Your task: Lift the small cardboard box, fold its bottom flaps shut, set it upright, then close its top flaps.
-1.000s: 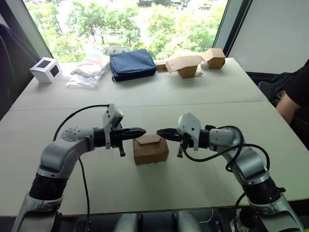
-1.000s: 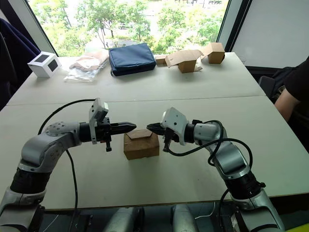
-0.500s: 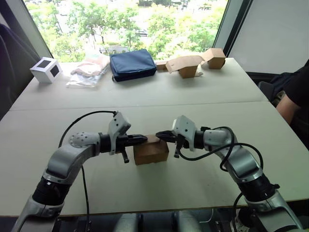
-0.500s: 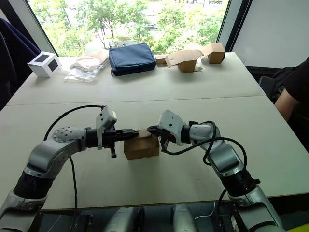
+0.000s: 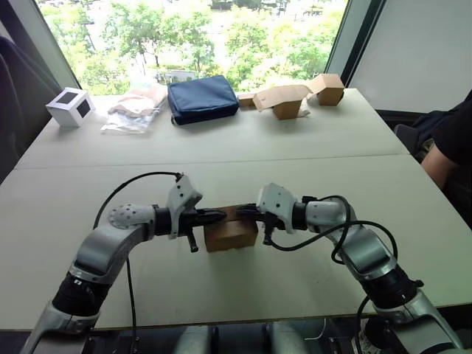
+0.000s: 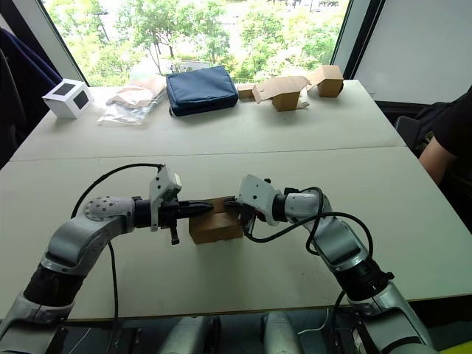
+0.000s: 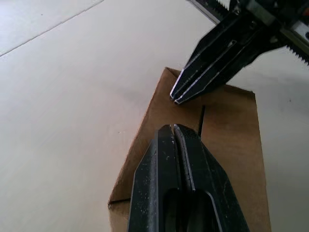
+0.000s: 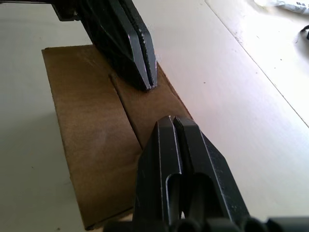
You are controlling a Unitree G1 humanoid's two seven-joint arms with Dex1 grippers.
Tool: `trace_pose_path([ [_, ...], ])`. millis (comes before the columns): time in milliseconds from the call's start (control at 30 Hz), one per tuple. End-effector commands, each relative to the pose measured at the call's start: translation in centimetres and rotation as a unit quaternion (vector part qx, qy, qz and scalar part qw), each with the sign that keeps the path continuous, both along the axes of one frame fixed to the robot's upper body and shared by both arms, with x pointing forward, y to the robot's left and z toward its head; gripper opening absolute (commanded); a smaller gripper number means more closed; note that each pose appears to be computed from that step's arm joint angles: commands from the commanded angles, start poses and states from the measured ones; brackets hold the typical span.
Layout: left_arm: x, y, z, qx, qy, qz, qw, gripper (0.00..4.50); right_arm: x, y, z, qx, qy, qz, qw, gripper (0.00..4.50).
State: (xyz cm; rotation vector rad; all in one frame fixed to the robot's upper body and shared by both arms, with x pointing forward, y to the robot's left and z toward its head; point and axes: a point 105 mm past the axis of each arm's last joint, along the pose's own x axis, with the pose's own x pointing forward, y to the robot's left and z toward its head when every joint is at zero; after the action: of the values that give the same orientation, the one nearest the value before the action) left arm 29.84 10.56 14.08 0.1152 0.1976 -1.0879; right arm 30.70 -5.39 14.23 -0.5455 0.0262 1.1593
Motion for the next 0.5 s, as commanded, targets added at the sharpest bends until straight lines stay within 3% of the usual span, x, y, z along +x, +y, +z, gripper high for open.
trace_pose_path([
  [33,-0.2,2.0,2.6,-0.022,-0.031,0.050,0.998,0.04,-0.2,-0.5,2.9,0.088,-0.006,-0.012,0.996,0.00],
  [267,-1.3,6.8,1.9,-0.005,-0.001,0.151,0.988,0.04,-1.2,-3.3,4.7,0.200,0.047,-0.059,0.977,0.00],
  [433,-3.3,8.6,0.6,0.008,-0.025,0.207,0.978,0.04,-2.5,-6.2,2.6,0.190,0.092,-0.104,0.972,0.00],
  [500,-4.1,8.7,-0.4,0.016,-0.008,0.204,0.979,0.04,-3.1,-7.0,1.6,0.179,0.108,-0.118,0.971,0.00],
])
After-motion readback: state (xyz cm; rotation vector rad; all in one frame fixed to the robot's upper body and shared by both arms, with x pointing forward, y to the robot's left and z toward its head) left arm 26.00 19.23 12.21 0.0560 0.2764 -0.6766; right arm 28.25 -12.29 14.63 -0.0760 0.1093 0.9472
